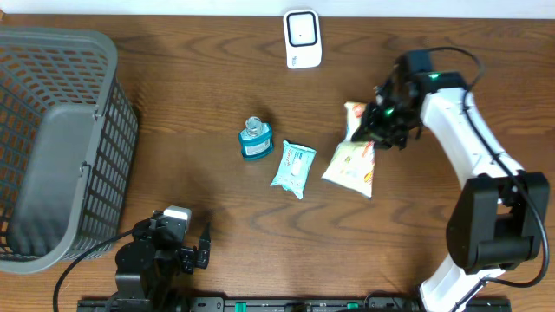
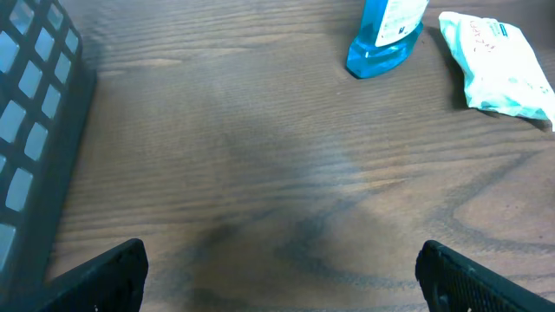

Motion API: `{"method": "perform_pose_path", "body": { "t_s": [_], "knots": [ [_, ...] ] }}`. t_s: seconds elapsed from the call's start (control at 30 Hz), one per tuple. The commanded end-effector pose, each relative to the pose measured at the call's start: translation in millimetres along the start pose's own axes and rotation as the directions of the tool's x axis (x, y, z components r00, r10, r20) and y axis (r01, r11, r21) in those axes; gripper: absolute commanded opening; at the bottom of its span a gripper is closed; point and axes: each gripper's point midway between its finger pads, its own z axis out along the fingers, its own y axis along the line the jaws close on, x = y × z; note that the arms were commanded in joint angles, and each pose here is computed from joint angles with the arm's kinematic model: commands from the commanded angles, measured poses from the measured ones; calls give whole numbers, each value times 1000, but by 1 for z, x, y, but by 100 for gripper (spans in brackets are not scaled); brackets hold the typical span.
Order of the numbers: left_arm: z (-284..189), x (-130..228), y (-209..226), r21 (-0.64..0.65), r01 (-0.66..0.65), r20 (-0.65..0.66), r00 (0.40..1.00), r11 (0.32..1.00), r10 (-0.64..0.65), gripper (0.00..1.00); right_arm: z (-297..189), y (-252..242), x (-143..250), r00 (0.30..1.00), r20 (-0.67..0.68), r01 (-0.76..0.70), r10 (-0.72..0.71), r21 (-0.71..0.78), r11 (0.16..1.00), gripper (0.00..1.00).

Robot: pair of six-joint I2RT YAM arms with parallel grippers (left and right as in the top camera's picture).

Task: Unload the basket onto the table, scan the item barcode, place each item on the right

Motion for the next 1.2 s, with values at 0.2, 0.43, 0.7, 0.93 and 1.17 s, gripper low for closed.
{"method": "perform_pose_path", "body": {
  "t_s": [0.2, 0.43, 0.7, 0.93, 1.17],
  "knots": [
    [-1, -2, -2, 13, 6, 9, 1000, 1000, -6, 99, -18, 18, -10, 975, 109, 170, -195, 203, 964, 90],
    [-1, -2, -2, 13, 6, 9, 1000, 1000, -6, 99, -16, 39, 16, 899, 46, 380, -436, 413, 828, 99],
    [-1, -2, -2, 13, 6, 9, 1000, 1000, -6, 99, 12, 25, 51, 951, 90, 200, -296, 551, 810, 97],
    [-1, -2, -2, 13, 6, 9, 1000, 1000, -6, 99, 35, 47, 72, 929, 255, 76, -267, 576, 814, 97],
    [-1, -2, -2, 13, 6, 9, 1000, 1000, -6, 99, 61, 27, 66, 935, 308, -47, -175, 596, 802, 75]
  ]
}}
